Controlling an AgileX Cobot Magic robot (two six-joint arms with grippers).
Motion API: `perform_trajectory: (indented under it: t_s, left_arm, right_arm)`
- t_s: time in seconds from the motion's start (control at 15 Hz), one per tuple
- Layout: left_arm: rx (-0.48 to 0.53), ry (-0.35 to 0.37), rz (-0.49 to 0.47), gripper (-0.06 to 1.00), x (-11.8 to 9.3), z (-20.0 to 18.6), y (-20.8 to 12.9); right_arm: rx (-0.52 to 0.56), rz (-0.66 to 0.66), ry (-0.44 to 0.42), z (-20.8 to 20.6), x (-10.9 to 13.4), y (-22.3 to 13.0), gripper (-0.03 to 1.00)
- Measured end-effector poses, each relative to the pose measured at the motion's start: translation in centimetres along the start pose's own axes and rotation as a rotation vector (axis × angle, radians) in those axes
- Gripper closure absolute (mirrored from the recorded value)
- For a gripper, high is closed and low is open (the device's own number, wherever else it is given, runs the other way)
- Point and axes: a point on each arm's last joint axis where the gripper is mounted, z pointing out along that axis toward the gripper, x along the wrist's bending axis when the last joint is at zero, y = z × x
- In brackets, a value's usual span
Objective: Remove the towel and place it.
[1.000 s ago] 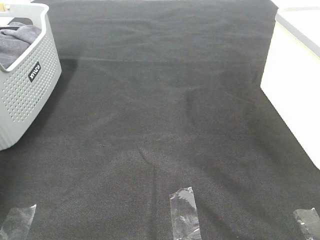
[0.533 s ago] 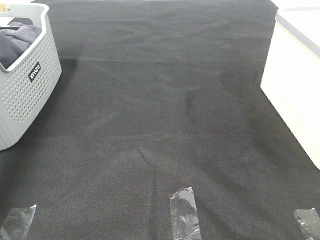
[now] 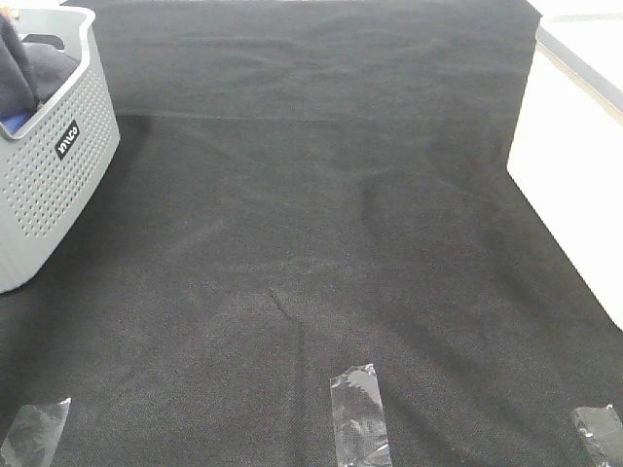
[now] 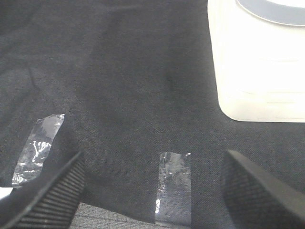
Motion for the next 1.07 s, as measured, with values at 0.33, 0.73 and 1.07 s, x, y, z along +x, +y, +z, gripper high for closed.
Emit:
perform_trajectory:
  t_s: [0.33,0.73,1.07]
  left_arm:
    - [-0.189,-0.034,0.110,0.94,-3.7,-4.2,4.0]
    - [-0.411,-0.150,0.381,0.94,-10.6,-5.4,9.6]
    - [-0.440,-0.163,0.575,0.94,-15.2,-5.6,12.1]
  right_arm:
    - [0.000,0.000,-0.001,0.0,0.0,0.0,0.20]
    - [0.051,0.027,-0.021,0.6,-0.4,0.6,0.20]
    - [-0.010,-0.085,0.208,3.3,0.9,5.2,0.20]
